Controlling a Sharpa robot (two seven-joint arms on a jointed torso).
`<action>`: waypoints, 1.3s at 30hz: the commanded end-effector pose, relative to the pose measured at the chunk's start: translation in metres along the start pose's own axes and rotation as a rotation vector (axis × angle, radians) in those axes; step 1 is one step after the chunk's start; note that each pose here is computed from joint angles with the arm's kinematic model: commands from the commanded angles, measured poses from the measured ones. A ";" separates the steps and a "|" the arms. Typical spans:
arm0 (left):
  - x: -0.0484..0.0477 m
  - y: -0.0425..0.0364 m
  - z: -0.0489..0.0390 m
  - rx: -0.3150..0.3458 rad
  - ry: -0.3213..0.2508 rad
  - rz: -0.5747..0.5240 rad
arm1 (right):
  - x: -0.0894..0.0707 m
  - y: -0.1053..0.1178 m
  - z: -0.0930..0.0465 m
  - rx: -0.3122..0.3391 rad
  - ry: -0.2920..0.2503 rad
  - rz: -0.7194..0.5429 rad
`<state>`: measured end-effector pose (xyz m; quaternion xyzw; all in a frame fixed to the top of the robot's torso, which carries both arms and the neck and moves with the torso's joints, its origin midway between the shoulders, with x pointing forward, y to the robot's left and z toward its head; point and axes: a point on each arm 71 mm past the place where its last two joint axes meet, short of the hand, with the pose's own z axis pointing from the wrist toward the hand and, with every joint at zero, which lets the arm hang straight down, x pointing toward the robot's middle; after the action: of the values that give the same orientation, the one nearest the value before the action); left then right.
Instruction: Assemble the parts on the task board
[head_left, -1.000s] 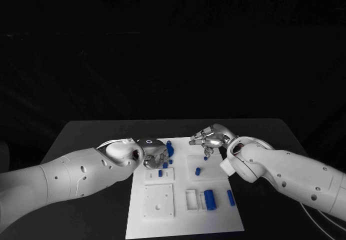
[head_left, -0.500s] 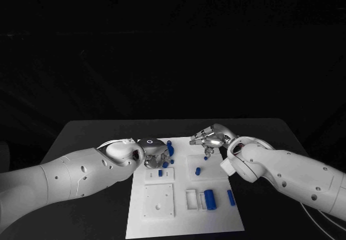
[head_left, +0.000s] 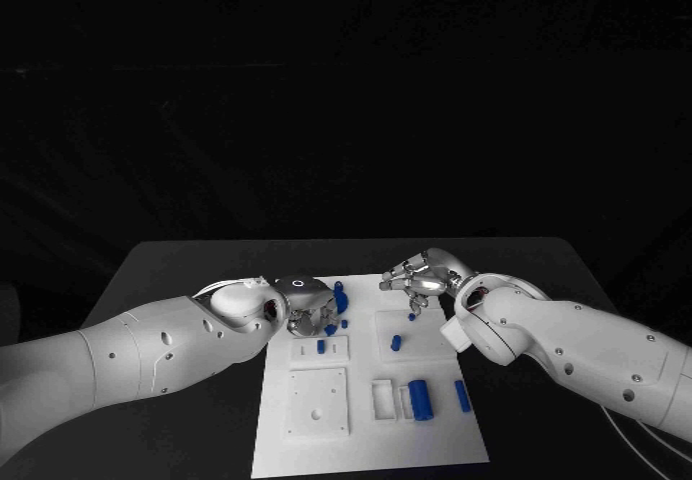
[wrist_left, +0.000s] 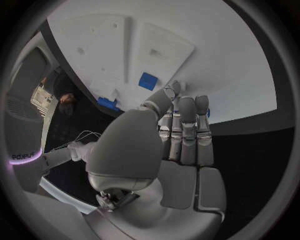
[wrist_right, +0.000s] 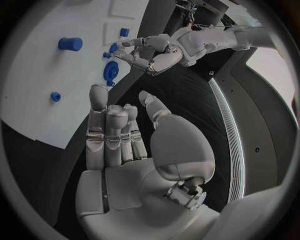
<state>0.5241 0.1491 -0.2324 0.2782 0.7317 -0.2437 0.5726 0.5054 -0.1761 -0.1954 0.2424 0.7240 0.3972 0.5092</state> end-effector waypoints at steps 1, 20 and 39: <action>-0.0008 -0.0012 0.0008 0.004 -0.005 -0.002 | 0.001 0.001 0.000 -0.013 0.012 -0.006; -0.0018 -0.0043 0.0053 0.006 -0.010 0.000 | 0.002 0.002 0.000 -0.013 0.013 -0.005; 0.0000 -0.0033 0.0097 -0.014 0.021 0.002 | 0.002 0.002 0.000 -0.014 0.014 -0.005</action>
<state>0.5289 0.1415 -0.2334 0.2778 0.7336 -0.2375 0.5729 0.5051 -0.1753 -0.1953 0.2420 0.7240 0.3980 0.5087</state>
